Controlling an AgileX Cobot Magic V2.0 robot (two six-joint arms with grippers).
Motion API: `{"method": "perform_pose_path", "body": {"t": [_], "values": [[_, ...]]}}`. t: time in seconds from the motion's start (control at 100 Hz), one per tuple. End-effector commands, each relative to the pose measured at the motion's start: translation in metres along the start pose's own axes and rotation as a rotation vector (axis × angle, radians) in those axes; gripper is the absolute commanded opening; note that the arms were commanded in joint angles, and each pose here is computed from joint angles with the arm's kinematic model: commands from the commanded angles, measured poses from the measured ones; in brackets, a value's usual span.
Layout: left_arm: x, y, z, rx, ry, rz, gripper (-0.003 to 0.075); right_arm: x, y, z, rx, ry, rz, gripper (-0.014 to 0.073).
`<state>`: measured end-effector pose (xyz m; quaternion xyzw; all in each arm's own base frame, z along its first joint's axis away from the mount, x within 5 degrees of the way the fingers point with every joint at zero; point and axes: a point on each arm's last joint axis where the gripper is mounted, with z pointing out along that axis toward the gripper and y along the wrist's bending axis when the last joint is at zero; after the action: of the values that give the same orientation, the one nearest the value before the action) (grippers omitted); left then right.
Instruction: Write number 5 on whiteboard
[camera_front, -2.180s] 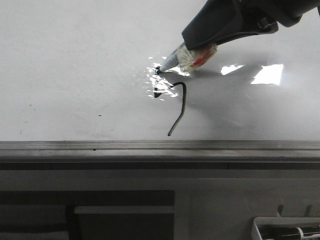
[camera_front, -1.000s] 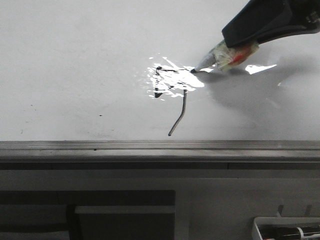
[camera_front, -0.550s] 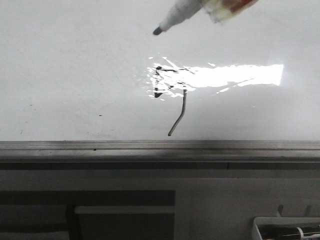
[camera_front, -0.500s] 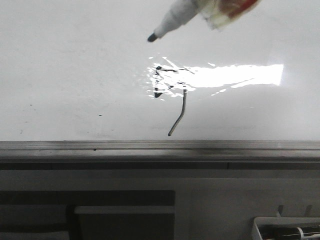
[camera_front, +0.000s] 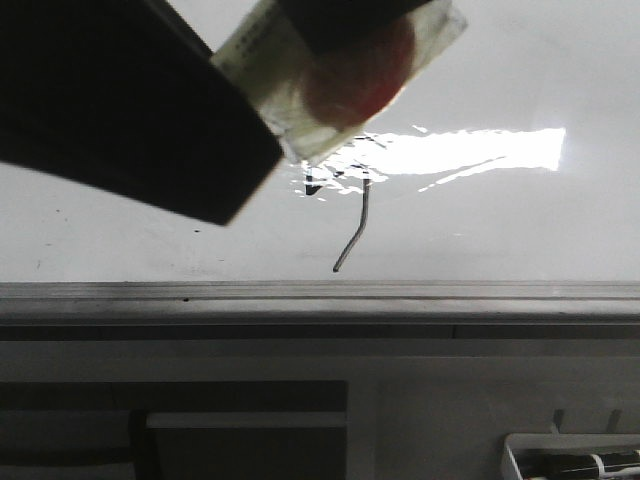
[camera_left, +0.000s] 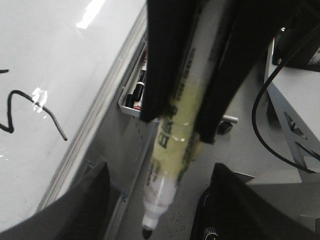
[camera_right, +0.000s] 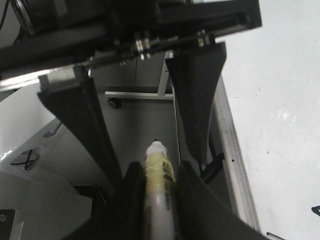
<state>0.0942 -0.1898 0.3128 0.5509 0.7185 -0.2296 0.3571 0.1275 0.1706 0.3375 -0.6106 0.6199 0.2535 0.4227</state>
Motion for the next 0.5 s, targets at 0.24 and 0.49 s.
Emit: {"method": "perform_pose_path", "body": {"t": [0.24,0.49], "values": [[-0.0208,0.0039,0.0015,-0.035,-0.129,-0.008,0.0247,-0.0112,0.0007,-0.0061,-0.006,-0.047,-0.006,-0.0040],[-0.0212,0.0047,0.0044,-0.040,-0.133,-0.009,-0.0021,-0.0111,0.0008,-0.0061,-0.008,-0.046,-0.006,-0.0040]]}}
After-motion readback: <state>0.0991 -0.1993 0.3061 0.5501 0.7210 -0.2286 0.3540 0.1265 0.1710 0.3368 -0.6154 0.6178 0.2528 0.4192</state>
